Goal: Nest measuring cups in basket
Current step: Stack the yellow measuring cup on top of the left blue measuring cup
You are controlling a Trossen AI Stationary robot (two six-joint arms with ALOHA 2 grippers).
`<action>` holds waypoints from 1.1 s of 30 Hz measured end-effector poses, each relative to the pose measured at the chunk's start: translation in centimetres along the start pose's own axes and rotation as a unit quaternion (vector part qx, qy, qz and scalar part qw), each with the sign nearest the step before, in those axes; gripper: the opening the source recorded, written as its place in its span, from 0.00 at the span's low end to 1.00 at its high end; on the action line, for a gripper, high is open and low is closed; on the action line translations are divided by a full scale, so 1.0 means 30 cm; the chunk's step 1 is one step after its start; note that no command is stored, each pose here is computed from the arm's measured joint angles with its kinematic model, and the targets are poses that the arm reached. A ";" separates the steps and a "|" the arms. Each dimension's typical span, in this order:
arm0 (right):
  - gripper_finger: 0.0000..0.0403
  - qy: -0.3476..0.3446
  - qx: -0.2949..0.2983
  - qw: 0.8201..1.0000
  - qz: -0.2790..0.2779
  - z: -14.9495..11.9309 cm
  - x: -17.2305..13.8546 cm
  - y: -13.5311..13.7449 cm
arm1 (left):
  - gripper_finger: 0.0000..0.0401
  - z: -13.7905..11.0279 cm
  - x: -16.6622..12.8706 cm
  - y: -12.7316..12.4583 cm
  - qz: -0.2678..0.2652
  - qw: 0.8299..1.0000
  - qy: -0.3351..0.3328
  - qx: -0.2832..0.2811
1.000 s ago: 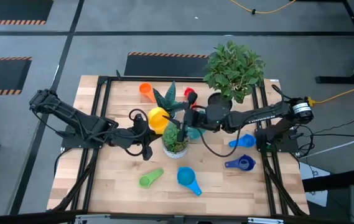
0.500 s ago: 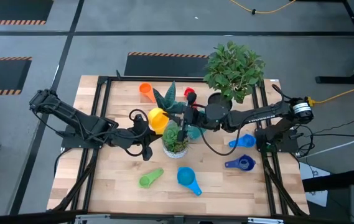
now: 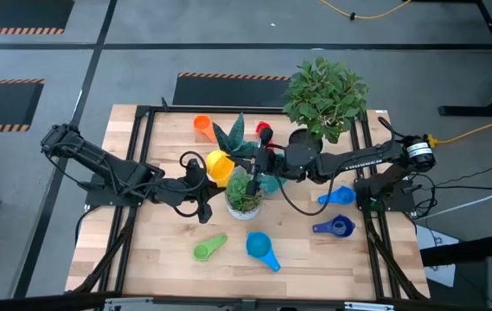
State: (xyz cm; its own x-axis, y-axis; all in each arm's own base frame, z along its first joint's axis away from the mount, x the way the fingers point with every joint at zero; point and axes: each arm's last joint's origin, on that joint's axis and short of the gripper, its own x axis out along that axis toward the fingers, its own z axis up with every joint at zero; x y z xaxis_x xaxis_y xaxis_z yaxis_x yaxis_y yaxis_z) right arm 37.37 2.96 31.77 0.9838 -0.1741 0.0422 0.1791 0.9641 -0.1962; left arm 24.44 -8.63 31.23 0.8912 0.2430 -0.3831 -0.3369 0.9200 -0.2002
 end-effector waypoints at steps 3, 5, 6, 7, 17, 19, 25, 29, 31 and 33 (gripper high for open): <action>0.03 0.000 0.000 1.000 0.001 0.000 0.000 0.000 | 0.03 0.000 0.000 0.000 0.000 1.000 0.000 0.000; 0.03 0.000 -0.001 1.000 0.002 0.000 0.000 0.000 | 0.05 0.000 0.000 0.000 -0.001 1.000 0.001 0.000; 0.03 0.000 -0.001 1.000 0.002 0.000 0.000 0.000 | 0.06 -0.001 0.000 -0.001 -0.003 1.000 0.002 0.000; 0.03 0.000 -0.001 1.000 0.004 0.000 0.000 0.001 | 0.08 -0.001 0.000 -0.001 -0.005 1.000 0.003 0.000; 0.02 -0.007 -0.013 1.000 -0.005 0.031 -0.023 -0.012 | 0.23 -0.001 -0.002 -0.002 -0.015 1.000 0.009 0.000; 0.02 -0.009 -0.014 1.000 -0.007 0.043 -0.031 -0.017 | 0.23 -0.002 -0.002 -0.002 -0.015 1.000 0.010 0.001; 0.02 0.009 -0.016 1.000 -0.004 0.081 -0.076 -0.038 | 0.23 -0.007 -0.002 0.001 -0.011 1.000 0.016 0.006; 0.02 0.034 -0.009 0.999 0.017 0.110 -0.126 -0.045 | 0.22 -0.014 -0.002 0.005 -0.006 1.000 0.026 0.013; 0.03 0.044 0.010 0.998 0.038 0.124 -0.151 -0.044 | 0.22 -0.016 -0.002 0.006 -0.004 0.999 0.029 0.016; 0.03 0.060 0.026 0.995 0.069 0.131 -0.177 -0.037 | 0.22 -0.019 -0.002 0.007 -0.002 0.999 0.032 0.018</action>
State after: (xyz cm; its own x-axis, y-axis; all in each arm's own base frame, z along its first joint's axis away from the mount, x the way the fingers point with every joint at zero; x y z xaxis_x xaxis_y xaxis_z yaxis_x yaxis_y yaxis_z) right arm 31.91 3.60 35.62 0.9933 -0.0581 -0.0997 0.0438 0.9891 -0.1404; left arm 24.14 -8.61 30.70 0.8711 0.2193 -0.4395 -0.3202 0.9321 -0.1695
